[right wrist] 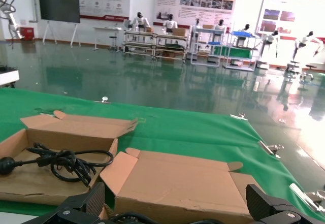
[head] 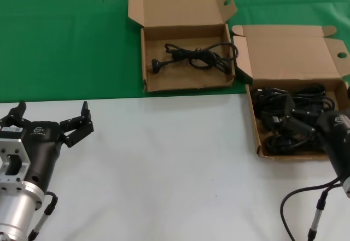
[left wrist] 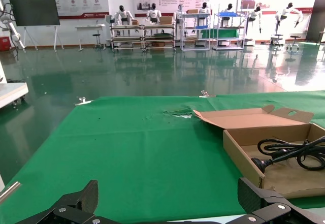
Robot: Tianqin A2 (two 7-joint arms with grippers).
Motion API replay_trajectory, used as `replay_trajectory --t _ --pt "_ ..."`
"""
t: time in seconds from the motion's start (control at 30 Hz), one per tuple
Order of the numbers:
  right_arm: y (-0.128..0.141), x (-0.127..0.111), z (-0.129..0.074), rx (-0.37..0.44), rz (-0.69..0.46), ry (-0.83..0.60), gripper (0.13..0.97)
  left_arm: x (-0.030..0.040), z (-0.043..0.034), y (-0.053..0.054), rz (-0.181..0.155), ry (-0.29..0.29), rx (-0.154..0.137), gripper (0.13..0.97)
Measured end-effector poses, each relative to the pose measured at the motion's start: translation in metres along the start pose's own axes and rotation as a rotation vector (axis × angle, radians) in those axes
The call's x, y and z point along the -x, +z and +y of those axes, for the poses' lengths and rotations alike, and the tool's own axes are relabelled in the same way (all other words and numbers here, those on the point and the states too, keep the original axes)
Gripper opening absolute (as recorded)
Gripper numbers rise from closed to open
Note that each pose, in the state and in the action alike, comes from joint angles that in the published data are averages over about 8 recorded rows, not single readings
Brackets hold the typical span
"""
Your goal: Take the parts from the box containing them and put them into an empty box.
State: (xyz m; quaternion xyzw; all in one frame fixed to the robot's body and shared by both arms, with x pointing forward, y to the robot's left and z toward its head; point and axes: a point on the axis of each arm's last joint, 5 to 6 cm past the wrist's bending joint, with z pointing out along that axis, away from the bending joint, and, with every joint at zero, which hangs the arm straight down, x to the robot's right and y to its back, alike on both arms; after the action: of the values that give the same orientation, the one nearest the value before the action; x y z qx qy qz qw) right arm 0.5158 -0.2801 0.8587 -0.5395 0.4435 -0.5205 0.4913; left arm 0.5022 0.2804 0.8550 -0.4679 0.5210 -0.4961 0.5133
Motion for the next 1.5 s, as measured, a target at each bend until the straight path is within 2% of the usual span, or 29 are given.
replay_trajectory --t 1.5 --pt "-0.0031 0.0003 0.0012 0.003 0.012 0.021 0.966 0.0000 0.0000 0.0000 0.000 0.000 0.000 0.966"
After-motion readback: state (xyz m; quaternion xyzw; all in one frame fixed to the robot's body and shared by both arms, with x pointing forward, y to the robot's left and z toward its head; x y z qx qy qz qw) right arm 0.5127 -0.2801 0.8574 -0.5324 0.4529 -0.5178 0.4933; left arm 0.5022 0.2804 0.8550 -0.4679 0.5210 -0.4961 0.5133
